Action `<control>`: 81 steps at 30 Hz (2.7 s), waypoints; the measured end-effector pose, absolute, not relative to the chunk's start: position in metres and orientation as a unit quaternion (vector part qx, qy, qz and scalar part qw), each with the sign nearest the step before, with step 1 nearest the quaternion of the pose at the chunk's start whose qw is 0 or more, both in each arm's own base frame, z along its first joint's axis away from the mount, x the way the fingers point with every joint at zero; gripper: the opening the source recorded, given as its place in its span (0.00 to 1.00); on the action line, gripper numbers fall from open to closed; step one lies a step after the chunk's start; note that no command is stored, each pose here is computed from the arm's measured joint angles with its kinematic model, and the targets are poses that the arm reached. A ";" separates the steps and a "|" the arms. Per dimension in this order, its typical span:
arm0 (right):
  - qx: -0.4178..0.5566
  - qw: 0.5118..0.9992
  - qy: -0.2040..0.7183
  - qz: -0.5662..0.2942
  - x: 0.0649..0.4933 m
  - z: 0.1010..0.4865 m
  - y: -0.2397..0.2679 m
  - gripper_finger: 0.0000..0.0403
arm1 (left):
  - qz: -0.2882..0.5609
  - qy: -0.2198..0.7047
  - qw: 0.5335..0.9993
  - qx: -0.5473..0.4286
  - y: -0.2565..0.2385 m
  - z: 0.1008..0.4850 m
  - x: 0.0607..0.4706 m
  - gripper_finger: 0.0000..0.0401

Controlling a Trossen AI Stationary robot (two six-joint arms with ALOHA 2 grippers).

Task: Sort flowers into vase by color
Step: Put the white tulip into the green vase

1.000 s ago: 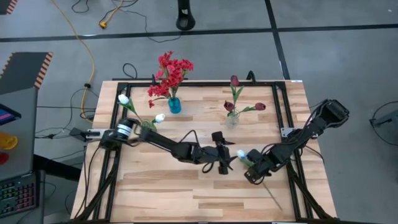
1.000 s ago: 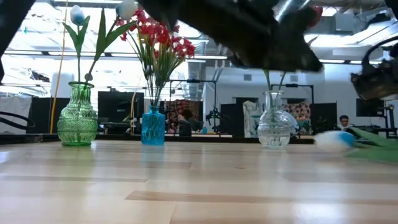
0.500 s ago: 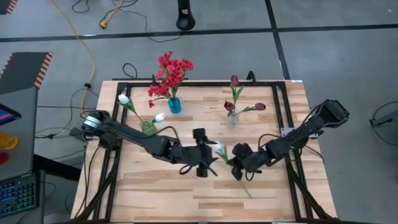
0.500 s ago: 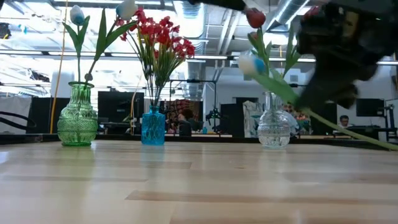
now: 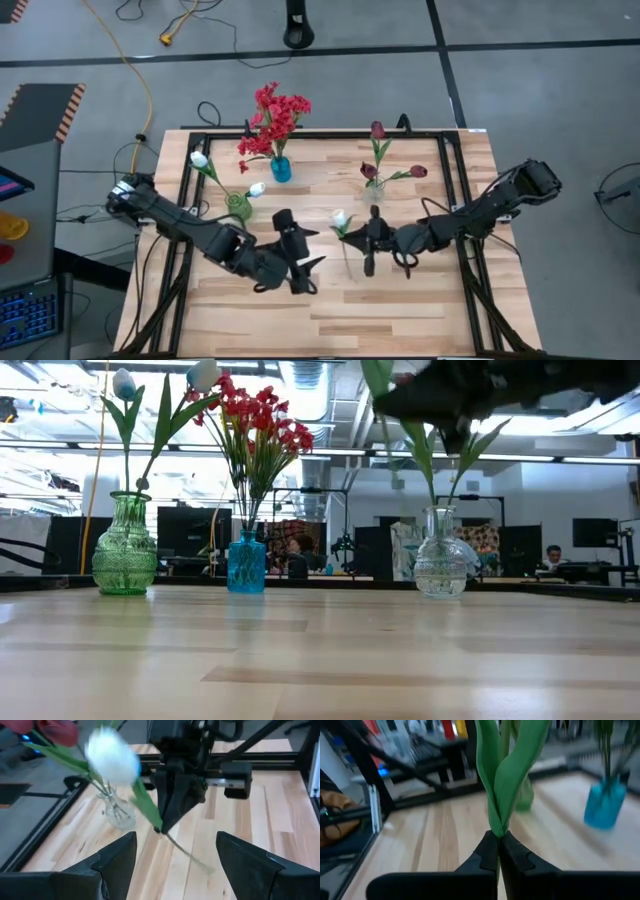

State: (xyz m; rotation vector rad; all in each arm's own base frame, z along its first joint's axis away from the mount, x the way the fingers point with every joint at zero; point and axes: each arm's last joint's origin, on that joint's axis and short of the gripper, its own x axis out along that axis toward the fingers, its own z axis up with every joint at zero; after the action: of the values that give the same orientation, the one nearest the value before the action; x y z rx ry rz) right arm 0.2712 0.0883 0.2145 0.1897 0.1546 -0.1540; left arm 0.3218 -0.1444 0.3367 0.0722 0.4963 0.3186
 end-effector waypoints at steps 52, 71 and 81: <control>-0.005 0.995 -0.081 -0.052 0.283 0.268 0.088 0.09 | 0.156 0.141 0.978 0.016 -0.106 0.358 0.355 0.15; 0.010 0.996 -0.076 -0.053 0.286 0.267 0.079 0.30 | 0.148 0.150 0.977 0.031 -0.109 0.359 0.351 0.00; 0.000 0.997 -0.044 -0.057 0.259 0.295 0.070 0.59 | 0.137 0.135 0.981 0.024 -0.104 0.402 0.298 0.00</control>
State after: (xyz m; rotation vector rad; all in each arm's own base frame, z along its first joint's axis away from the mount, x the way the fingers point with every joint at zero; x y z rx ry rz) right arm 0.2593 0.0700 0.2953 0.0007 -0.0886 -0.1132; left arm 0.2979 -0.1043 0.4015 0.0490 0.2710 0.2747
